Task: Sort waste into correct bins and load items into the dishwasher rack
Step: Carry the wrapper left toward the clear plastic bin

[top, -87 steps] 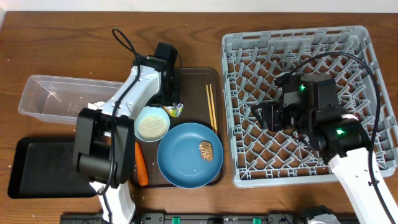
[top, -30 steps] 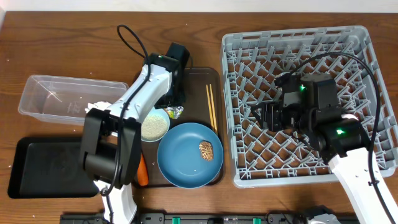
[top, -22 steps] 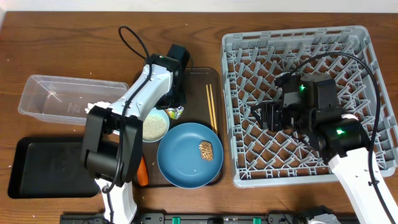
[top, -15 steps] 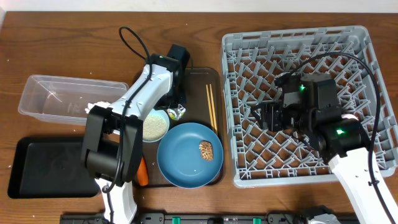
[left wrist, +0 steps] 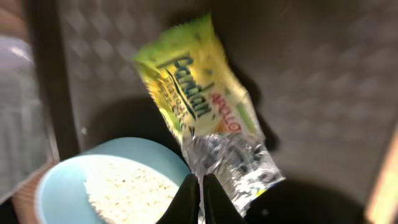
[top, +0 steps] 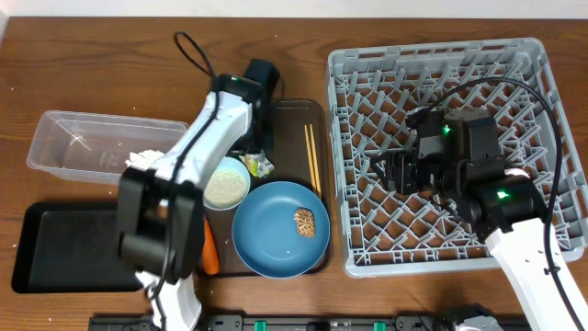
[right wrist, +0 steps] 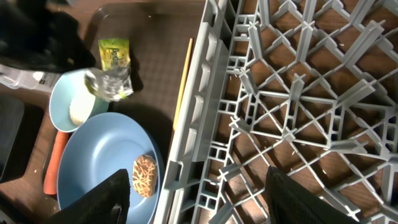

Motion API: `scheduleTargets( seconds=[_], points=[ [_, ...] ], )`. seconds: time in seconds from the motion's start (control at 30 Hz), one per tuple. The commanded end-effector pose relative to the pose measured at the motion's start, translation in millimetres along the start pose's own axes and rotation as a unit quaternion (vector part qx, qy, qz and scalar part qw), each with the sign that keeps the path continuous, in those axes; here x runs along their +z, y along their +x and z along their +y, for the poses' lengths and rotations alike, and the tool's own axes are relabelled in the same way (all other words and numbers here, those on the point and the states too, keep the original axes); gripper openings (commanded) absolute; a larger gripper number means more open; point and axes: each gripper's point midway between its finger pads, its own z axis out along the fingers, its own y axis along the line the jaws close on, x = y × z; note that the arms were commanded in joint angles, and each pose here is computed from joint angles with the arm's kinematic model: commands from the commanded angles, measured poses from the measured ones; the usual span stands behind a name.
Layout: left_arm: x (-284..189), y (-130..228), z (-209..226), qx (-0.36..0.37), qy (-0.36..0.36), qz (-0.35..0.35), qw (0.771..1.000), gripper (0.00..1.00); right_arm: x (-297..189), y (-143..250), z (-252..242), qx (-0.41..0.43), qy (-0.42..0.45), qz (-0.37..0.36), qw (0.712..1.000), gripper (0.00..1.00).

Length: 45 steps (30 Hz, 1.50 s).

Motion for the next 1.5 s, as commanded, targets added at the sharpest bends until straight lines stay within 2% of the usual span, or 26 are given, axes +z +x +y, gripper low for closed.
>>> scheduleTargets(
  seconds=[0.0, 0.17, 0.33, 0.4, 0.57, 0.7, 0.77, 0.83, 1.03, 1.33, 1.4, 1.47],
  points=[
    [-44.3, -18.1, 2.4, 0.005, 0.020, -0.064, 0.998, 0.06, -0.5, -0.9, 4.7, -0.001, -0.003, -0.001, 1.000, 0.65],
    [-55.2, -19.2, 24.2, -0.002, -0.026, -0.082, 0.996, 0.06, -0.5, 0.1, 4.6, 0.000, -0.003, 0.001, 1.000, 0.65],
    [-68.6, -20.6, 30.3, -0.014, -0.013, -0.094, 0.995, 0.06, -0.5, 0.0, 4.4, 0.000, -0.002, 0.001, 1.000, 0.66],
    [-65.6, -15.5, 24.2, -0.012, 0.004, -0.079, 0.997, 0.17, -0.5, -0.7, 4.6, -0.001, -0.003, 0.000, 1.000, 0.66],
    [-34.3, 7.9, -1.9, -0.034, 0.049, -0.010, 0.998, 0.17, -0.5, 0.2, 4.6, 0.000, -0.003, 0.002, 1.000, 0.66],
    [-21.3, 26.5, -16.5, -0.022, 0.053, 0.030, 0.998, 0.45, -0.6, 5.0, 3.3, 0.003, 0.000, 0.011, 1.000, 0.67],
    [-20.4, 34.8, -18.5, -0.045, 0.046, 0.043, 0.997, 0.60, -0.6, 6.0, 3.3, 0.004, 0.000, 0.013, 1.000, 0.67],
    [-20.3, 38.9, -21.4, -0.067, 0.043, 0.048, 0.996, 0.63, -0.6, 5.9, 3.2, 0.004, 0.000, 0.013, 1.000, 0.67],
    [-5.9, 48.4, -24.1, -0.127, 0.032, 0.061, 0.990, 0.63, -0.6, 7.2, 3.1, 0.005, 0.001, 0.015, 1.000, 0.67],
    [26.7, 50.8, -27.2, -0.155, 0.042, 0.048, 0.986, 0.62, -0.6, 6.9, 2.9, 0.005, 0.001, 0.015, 1.000, 0.68],
    [26.8, 48.2, -28.6, -0.155, 0.046, 0.043, 0.986, 0.56, -0.6, 6.8, 3.0, 0.004, 0.001, 0.015, 1.000, 0.68],
    [26.9, 45.1, -30.4, -0.155, 0.050, 0.038, 0.986, 0.41, -0.6, 6.8, 3.0, 0.004, 0.001, 0.015, 1.000, 0.68]
  ],
)
